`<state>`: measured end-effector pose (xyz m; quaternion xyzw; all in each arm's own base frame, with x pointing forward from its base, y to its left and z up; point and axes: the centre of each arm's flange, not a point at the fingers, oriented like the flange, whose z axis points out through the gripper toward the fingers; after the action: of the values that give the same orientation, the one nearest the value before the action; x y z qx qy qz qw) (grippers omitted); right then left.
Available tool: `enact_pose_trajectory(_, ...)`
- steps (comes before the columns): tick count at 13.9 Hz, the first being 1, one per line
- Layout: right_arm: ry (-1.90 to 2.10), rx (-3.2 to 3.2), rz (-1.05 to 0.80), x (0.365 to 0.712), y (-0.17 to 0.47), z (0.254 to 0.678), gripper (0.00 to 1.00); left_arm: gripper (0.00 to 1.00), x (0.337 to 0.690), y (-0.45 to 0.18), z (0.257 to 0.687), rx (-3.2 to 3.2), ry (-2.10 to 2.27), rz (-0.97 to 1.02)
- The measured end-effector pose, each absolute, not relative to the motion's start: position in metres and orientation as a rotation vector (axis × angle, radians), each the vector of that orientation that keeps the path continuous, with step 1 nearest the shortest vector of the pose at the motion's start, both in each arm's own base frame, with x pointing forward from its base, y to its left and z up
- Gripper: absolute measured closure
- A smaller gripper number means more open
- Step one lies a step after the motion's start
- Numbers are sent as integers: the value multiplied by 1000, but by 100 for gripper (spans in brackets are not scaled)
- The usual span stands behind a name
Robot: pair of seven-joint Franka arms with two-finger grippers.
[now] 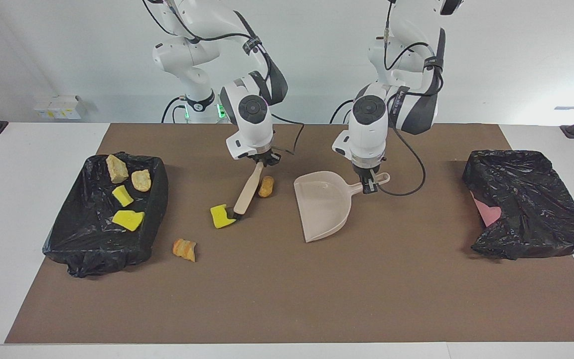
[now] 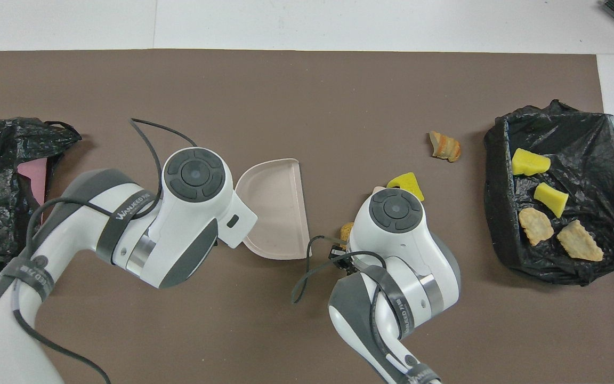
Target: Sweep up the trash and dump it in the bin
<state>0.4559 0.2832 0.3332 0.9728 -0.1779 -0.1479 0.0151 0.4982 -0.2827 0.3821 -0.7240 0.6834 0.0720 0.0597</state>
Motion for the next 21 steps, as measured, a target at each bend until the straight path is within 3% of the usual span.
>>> enact_pose_trajectory(5, -433, 3082, -505, 442, 315, 320, 74, 69, 461, -292, 370, -2108, 2157, 180)
enact_pose_trajectory(11, -58, 3119, -485, 410, 378, 343, 74, 69, 455, -293, 360, -2184, 2137, 142)
enact_pose_trajectory(14, 97, 3066, -394, 438, 353, 356, 74, 69, 454, -294, 356, -2210, 2134, 101)
enact_pose_trajectory(18, 209, 2950, -362, 509, 266, 395, 74, 69, 456, -290, 355, -2260, 2116, 81)
enact_pose_trajectory(21, 264, 2865, -342, 559, 200, 394, 74, 69, 457, -289, 355, -2285, 2092, 76)
